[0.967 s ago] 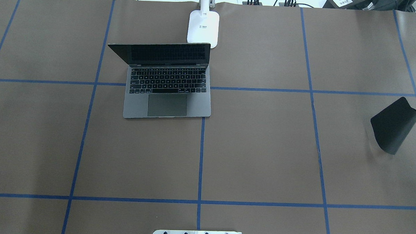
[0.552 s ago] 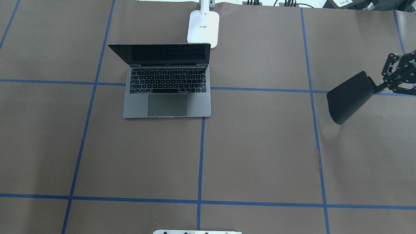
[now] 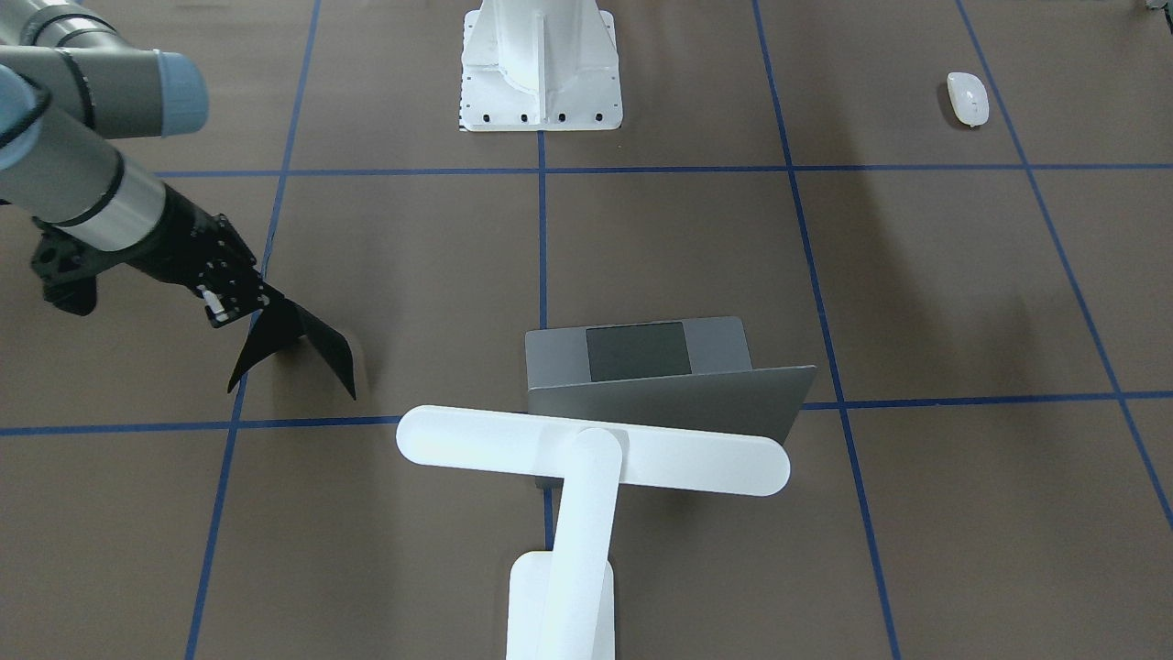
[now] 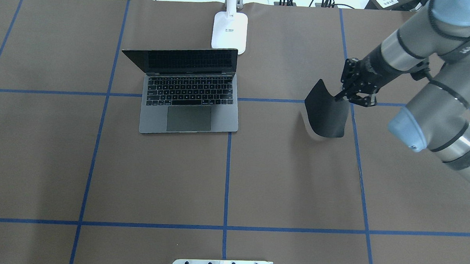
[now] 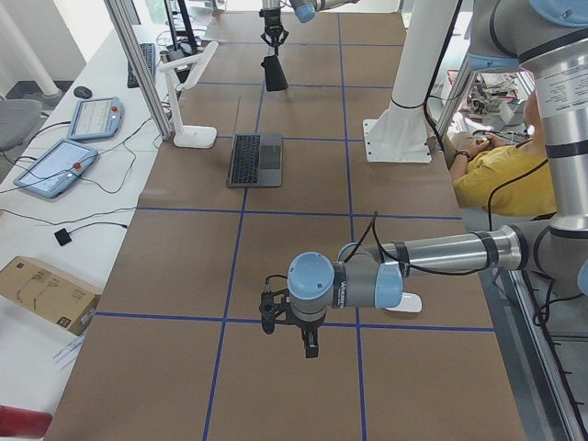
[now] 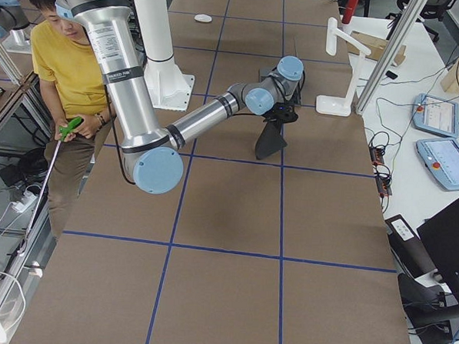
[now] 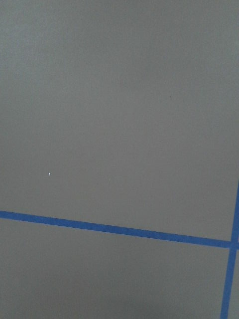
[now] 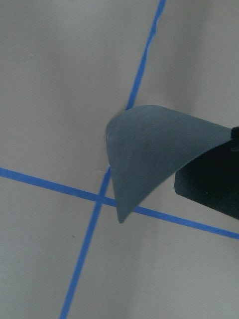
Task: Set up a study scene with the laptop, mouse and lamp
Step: 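Carry the dark object with the right gripper toward the laptop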
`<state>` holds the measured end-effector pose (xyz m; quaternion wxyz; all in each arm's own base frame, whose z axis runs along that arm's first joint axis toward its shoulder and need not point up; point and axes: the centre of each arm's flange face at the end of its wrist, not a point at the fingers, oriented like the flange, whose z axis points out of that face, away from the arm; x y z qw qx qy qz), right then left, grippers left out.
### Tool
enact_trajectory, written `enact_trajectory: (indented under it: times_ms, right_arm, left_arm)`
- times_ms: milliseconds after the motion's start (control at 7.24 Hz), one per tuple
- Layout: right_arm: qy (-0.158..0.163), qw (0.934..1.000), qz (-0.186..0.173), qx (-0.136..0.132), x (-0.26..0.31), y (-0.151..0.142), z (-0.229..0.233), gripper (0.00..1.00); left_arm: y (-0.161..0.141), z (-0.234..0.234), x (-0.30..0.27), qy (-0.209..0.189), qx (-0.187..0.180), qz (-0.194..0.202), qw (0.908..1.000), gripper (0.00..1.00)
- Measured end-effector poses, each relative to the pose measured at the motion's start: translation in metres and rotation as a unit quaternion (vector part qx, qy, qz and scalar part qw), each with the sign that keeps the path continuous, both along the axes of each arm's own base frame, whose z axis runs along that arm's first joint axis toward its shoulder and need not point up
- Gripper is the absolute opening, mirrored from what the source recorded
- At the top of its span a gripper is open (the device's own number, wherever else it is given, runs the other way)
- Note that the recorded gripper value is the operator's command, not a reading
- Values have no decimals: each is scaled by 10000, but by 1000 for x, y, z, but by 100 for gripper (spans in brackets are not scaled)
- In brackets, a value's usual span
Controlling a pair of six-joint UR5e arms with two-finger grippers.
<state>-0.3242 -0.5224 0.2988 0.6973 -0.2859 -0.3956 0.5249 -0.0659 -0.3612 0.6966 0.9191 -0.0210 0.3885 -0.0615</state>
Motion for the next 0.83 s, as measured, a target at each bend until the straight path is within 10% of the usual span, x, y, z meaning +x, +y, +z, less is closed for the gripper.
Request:
enact_trajectory:
  times_ms: [829]
  right_arm:
    - [447,9968,587,309,-79,9,-25,0]
  left_arm:
    - [-1,-2,0,6,16,-2,10000,100]
